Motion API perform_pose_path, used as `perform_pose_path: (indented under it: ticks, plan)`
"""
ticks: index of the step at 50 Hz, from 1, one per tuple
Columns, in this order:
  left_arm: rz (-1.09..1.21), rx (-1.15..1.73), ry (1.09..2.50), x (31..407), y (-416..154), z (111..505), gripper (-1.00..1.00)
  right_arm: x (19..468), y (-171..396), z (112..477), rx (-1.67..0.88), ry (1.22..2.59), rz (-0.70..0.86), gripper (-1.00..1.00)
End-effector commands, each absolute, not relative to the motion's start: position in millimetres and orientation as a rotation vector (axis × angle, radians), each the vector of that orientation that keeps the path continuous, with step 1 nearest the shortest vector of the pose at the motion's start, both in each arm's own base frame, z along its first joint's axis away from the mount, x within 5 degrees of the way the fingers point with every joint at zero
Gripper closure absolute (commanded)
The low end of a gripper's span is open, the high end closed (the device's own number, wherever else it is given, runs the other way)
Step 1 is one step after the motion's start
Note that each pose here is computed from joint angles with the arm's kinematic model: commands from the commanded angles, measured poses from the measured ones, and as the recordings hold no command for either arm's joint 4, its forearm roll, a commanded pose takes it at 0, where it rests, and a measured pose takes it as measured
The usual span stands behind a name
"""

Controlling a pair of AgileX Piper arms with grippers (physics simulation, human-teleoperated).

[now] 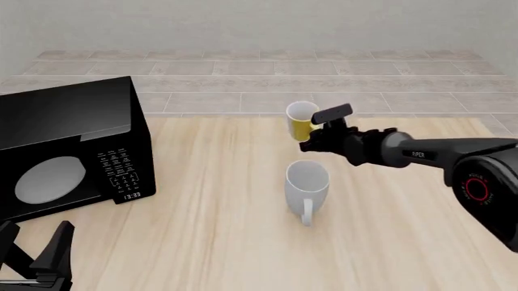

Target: Put the yellow and white mug to the front of the white mug.

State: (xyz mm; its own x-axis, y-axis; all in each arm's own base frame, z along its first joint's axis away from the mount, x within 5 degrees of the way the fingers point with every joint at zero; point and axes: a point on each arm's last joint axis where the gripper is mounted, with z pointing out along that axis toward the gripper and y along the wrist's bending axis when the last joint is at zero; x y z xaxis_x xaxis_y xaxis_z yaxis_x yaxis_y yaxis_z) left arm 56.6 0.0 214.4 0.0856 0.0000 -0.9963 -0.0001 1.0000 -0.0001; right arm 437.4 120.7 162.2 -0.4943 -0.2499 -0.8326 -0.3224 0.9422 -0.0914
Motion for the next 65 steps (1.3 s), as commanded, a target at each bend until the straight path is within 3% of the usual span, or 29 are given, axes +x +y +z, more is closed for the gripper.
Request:
perform_pose_path:
  ticks: [1, 39, 50, 51, 65]
  plan:
    - [0.000, 0.000, 1.485, 56.6, 0.0, 214.4, -1.00, 448.5, 119.5, 147.5, -0.374, 2.132, 0.100, 1.00]
    - [0.000, 0.000, 1.485, 56.6, 0.0, 214.4, -1.00, 452.3, 116.9, 107.2, -0.335, 2.204, 0.112, 1.00]
    - [0.000, 0.000, 1.485, 56.6, 0.0, 214.4, -1.00, 452.9, 117.3, 110.0, -0.333, 2.206, 0.113, 1.00]
    - [0.000, 0.000, 1.485, 56.6, 0.0, 214.4, -1.00, 452.8, 116.9, 111.2, -0.334, 2.207, 0.112, -1.00]
    - [0.000, 0.000, 1.485, 56.6, 0.0, 214.4, -1.00, 452.3, 110.6, 127.2, -0.325, 2.183, 0.103, -1.00]
